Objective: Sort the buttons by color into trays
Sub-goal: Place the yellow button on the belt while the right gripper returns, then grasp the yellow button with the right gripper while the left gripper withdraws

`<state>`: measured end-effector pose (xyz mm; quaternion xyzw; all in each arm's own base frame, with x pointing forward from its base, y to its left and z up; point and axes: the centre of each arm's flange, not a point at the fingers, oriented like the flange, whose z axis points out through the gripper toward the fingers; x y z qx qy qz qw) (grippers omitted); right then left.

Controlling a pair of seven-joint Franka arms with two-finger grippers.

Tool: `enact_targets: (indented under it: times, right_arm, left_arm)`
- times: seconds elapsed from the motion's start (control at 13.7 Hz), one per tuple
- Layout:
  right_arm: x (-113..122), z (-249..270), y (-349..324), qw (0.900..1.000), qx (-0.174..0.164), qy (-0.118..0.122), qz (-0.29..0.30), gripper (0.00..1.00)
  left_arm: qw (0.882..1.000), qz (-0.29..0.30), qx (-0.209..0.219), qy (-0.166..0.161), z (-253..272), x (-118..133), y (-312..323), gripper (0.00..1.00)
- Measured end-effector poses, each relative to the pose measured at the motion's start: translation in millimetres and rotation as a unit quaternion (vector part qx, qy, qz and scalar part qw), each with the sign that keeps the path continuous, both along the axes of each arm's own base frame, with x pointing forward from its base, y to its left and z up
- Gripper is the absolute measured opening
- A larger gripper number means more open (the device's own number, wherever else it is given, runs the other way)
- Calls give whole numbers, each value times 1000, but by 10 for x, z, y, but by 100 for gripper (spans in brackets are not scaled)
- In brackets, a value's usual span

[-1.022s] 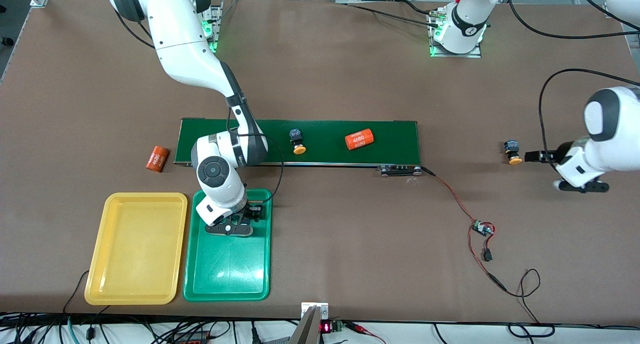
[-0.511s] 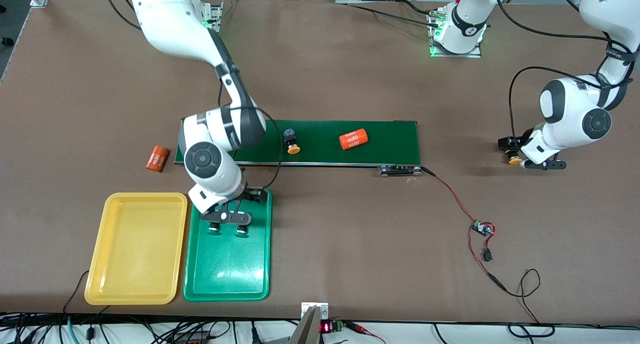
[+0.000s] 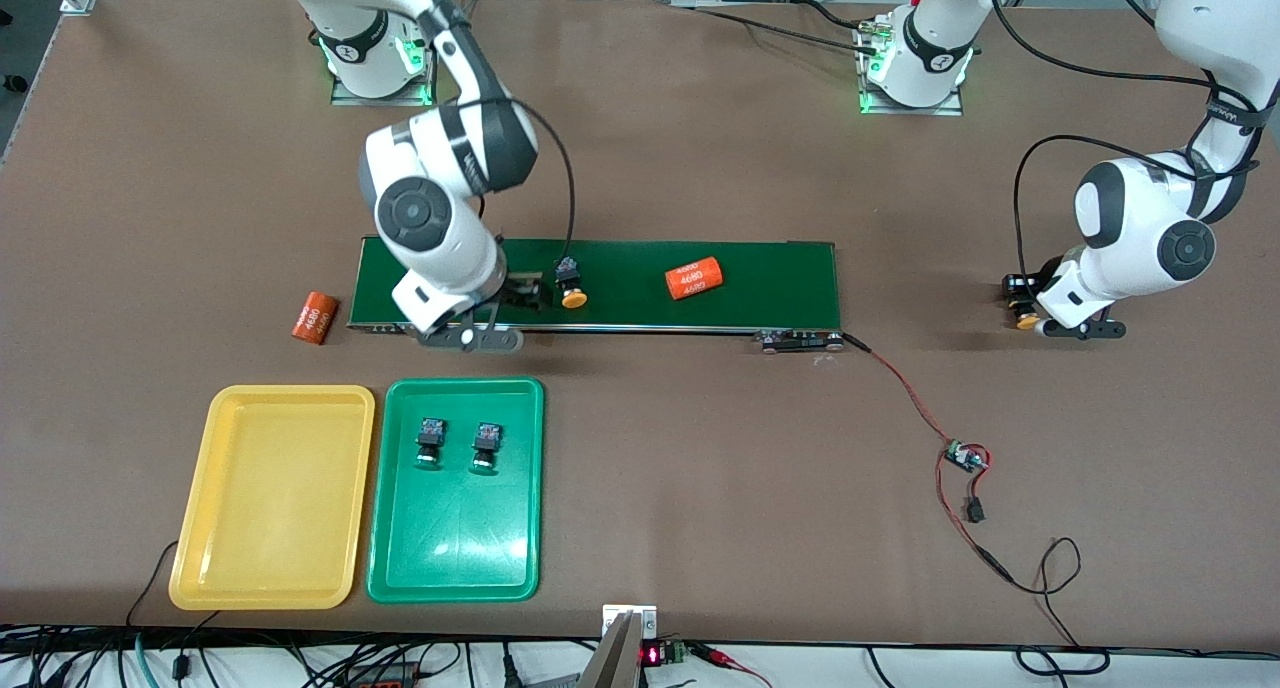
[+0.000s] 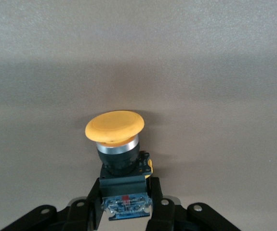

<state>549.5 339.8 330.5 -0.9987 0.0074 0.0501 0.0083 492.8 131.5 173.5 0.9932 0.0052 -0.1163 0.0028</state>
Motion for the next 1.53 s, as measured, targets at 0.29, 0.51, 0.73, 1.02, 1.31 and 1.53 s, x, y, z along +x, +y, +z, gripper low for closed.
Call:
enact_targets:
  times: [0.29, 0.51, 0.73, 1.02, 1.31, 1.53]
  right_arm:
    - [-450, -208, 190, 999, -10, 25, 29, 100]
    - [-672, -432, 300, 999, -13, 20, 44, 100]
    - [-757, -587, 278, 999, -15, 15, 46, 100]
    - [-633, -756, 117, 999, -19, 5, 29, 100]
    - [-595, -994, 58, 999, -30, 5, 24, 94]
    - [-575, -973, 65, 999, -28, 3, 20, 64]
  left_arm:
    - [1000, -16, 1, 23, 439, 297, -126, 41]
    - [998, -30, -22, 53, 1047, 617, -668, 41]
    - [998, -26, -30, 52, 1304, 694, -1571, 41]
    - [995, -4, -83, 57, 1452, 509, -2879, 41]
    - [993, -11, -106, 41, 1282, 260, -3689, 41]
    - [994, -10, -108, 25, 955, -1, -4060, 41]
